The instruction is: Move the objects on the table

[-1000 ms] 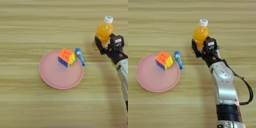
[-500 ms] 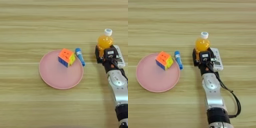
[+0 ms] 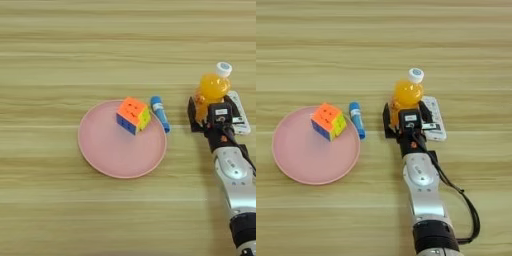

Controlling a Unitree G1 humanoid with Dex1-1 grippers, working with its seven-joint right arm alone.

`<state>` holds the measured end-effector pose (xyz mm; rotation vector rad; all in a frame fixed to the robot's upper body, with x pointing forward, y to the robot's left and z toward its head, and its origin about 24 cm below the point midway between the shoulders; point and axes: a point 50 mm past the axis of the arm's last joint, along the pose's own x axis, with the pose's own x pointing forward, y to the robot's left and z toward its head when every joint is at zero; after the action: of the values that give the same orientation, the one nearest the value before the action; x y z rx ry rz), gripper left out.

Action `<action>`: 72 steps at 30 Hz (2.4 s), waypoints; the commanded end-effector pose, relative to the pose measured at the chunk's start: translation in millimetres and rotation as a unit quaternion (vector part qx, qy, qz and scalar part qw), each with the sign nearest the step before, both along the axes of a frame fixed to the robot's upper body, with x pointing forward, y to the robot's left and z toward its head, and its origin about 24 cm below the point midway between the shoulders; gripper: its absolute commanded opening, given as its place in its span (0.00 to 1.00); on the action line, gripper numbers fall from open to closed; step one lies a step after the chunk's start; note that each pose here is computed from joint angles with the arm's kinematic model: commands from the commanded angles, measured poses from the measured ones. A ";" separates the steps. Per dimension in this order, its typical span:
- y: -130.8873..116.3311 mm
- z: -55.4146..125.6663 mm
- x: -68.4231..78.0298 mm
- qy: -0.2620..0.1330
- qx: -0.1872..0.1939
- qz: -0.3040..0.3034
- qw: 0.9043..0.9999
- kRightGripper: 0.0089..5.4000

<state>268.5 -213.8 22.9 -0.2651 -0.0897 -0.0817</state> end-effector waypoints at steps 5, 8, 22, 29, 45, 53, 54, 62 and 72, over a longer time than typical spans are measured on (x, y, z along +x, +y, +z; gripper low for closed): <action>0.4 27.0 11.9 -0.056 -0.005 0.007 0.998 0.98; -1.6 31.8 13.1 -0.069 0.004 -0.002 0.998 0.99; -7.0 71.7 18.3 -0.149 0.003 -0.018 0.989 0.99; 0.4 104.5 13.4 -0.219 -0.004 -0.002 0.976 0.99; 57.2 148.9 -20.2 -0.310 -0.023 0.187 0.932 0.99; 84.2 127.5 -35.4 -0.222 -0.020 0.352 0.909 0.99; 86.1 121.2 -36.0 -0.201 -0.023 0.367 0.908 0.99; 92.5 96.3 -38.4 -0.117 -0.017 0.404 0.907 0.99; 96.7 80.5 -31.0 -0.065 -0.003 0.375 0.925 0.99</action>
<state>231.7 -119.6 90.7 -0.1935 -0.2695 0.6752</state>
